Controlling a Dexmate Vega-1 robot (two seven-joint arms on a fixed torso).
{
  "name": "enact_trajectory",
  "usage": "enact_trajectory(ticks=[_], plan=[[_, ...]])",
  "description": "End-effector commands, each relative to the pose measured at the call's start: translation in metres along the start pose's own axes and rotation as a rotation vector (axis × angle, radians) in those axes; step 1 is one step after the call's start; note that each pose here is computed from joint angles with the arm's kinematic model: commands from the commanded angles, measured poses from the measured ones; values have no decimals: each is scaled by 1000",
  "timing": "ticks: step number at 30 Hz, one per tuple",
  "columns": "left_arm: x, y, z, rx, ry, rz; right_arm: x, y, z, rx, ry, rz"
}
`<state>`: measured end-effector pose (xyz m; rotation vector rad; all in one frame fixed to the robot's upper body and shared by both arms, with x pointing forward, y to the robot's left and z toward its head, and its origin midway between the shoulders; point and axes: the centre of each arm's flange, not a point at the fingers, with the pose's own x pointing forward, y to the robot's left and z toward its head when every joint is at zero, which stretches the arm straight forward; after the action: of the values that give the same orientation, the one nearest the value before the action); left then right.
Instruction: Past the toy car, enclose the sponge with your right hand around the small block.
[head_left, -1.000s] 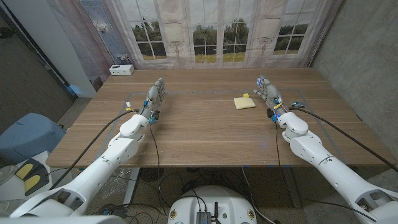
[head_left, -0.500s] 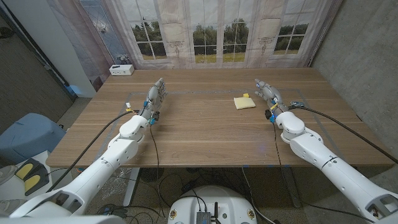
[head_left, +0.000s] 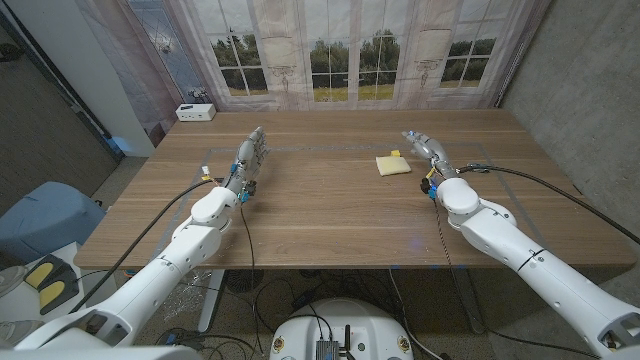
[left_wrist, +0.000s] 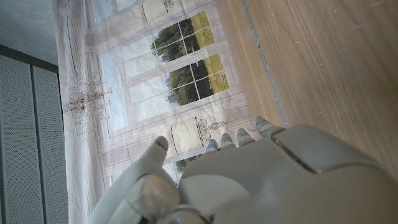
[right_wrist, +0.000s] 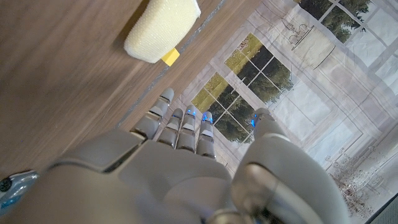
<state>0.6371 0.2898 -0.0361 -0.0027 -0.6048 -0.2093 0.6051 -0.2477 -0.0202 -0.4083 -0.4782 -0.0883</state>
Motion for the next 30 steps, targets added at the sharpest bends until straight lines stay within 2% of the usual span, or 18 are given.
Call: enact_trajectory(ticks=[1,15,21,30], plan=[[-5,3,3,21,-1,0,-5,14,18,-176,21,-29],[-10,9,3,26,-4,1,-3,36,30,-362,56,-52],[-12,12,3,27,-6,3,1,47,35,-462,81,-64],[-14,14,3,26,-11,10,7,57,38,-571,117,-87]])
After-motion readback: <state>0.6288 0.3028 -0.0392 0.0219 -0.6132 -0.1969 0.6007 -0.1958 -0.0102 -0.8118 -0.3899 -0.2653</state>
